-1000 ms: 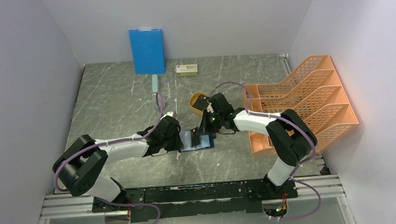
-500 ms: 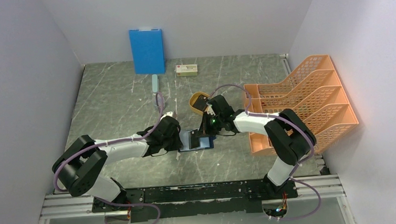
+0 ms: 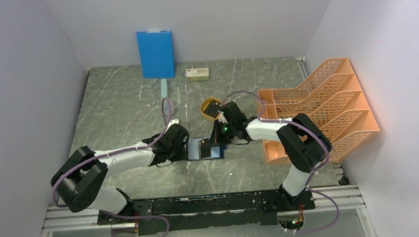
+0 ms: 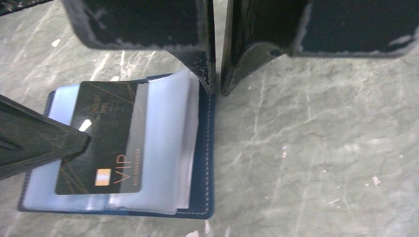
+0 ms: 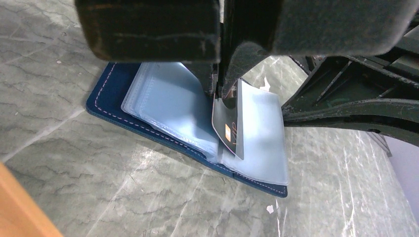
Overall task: Put the credit cards into the card holder
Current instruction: Insert the credit card into the card holder.
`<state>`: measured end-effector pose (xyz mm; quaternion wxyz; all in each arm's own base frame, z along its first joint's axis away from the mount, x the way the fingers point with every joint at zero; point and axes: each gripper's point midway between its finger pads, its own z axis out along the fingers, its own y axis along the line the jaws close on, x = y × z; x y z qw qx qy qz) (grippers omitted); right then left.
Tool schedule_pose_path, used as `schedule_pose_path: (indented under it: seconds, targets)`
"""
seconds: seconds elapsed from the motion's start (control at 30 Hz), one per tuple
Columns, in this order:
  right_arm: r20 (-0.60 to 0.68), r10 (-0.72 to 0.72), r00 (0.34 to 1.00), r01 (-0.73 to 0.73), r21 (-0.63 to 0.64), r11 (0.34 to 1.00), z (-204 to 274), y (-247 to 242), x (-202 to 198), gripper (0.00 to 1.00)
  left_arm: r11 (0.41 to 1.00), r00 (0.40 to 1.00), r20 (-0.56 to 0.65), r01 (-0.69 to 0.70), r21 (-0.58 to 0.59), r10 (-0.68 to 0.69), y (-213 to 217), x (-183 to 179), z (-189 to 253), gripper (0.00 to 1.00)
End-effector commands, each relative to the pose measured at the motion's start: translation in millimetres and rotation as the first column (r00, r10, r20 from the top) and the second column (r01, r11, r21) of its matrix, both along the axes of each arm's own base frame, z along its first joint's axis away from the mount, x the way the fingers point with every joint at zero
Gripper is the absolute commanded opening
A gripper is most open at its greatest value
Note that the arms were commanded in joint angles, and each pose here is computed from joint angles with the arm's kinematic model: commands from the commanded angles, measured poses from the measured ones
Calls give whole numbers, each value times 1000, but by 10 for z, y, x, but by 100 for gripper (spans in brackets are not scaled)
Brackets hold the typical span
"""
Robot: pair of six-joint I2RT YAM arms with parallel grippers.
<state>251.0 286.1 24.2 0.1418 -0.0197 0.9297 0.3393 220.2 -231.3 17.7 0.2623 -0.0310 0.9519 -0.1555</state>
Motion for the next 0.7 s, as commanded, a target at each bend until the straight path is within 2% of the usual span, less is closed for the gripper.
schedule_pose_path:
  seconds: [0.0,0.4,0.67]
  targets:
    - [-43,-33,999,29,-86,996,-248,-151,-99,0,996,1000,0,-19,88,19,195,-18,-40,15]
    - [-36,-100,994,96,-89,991,-277,-141,-38,0,994,999,-45,0,112,5,204,-78,-271,14]
    - [-39,-66,997,63,-67,996,-306,37,-83,0,994,998,-57,12,107,-6,190,-102,-321,13]
